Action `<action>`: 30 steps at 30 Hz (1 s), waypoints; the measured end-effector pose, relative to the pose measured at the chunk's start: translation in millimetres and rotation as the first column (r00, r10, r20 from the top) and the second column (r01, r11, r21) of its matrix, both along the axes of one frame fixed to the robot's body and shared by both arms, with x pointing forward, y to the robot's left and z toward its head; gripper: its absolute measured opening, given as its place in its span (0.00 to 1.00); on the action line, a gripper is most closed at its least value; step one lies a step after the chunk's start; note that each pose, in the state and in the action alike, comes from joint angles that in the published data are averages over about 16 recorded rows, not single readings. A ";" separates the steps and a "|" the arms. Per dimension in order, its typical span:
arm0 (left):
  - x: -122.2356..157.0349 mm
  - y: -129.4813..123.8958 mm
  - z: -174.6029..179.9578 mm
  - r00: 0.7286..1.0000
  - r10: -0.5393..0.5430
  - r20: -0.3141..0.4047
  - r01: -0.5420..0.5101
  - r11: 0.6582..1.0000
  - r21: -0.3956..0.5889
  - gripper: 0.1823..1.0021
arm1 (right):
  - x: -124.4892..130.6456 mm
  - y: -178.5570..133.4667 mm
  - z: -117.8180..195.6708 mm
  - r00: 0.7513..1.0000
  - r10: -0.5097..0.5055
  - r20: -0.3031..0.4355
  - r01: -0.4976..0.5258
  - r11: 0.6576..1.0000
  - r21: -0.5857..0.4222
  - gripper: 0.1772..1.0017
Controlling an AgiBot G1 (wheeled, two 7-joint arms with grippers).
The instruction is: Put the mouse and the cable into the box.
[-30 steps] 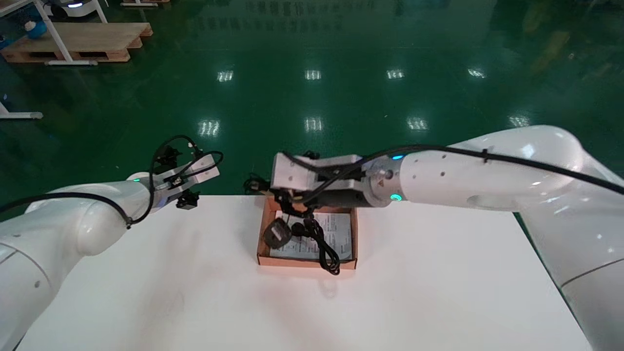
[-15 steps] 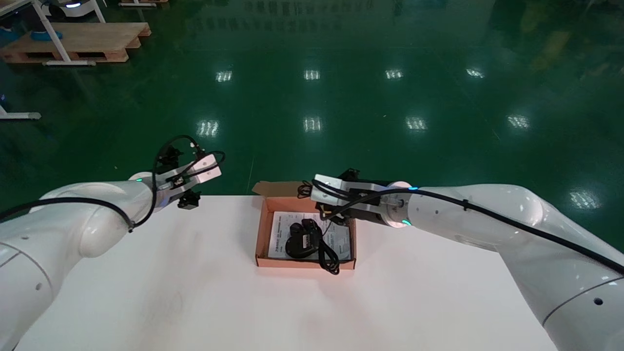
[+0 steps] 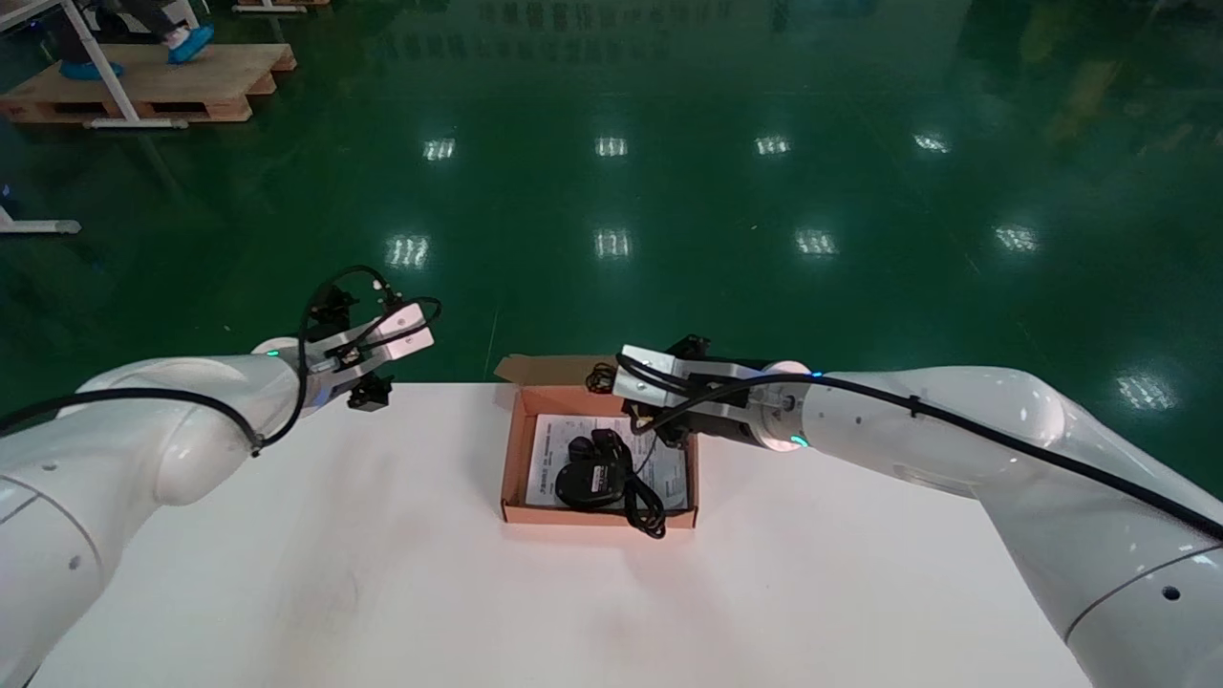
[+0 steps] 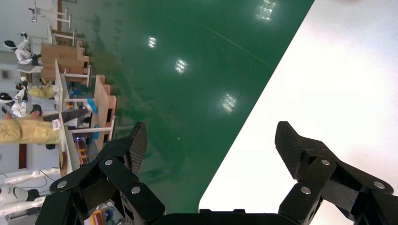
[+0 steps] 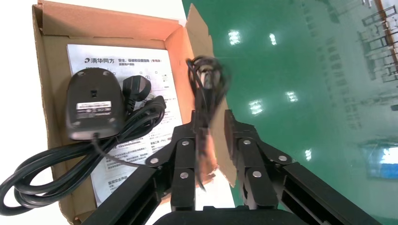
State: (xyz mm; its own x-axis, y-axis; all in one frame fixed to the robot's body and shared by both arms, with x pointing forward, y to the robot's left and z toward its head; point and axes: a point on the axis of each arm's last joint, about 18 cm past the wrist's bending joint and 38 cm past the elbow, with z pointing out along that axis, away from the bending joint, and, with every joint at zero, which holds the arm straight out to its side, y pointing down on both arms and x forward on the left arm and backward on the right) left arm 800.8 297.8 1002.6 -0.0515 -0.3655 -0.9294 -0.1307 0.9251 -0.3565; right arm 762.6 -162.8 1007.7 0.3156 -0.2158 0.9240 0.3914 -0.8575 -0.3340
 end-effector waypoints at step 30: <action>-54.7 -12.8 -115.2 0.882 -0.370 -0.293 0.132 0.789 -0.600 1.00 | -68.3 -59.0 -29.3 0.946 0.263 -0.190 -0.168 0.898 0.406 0.81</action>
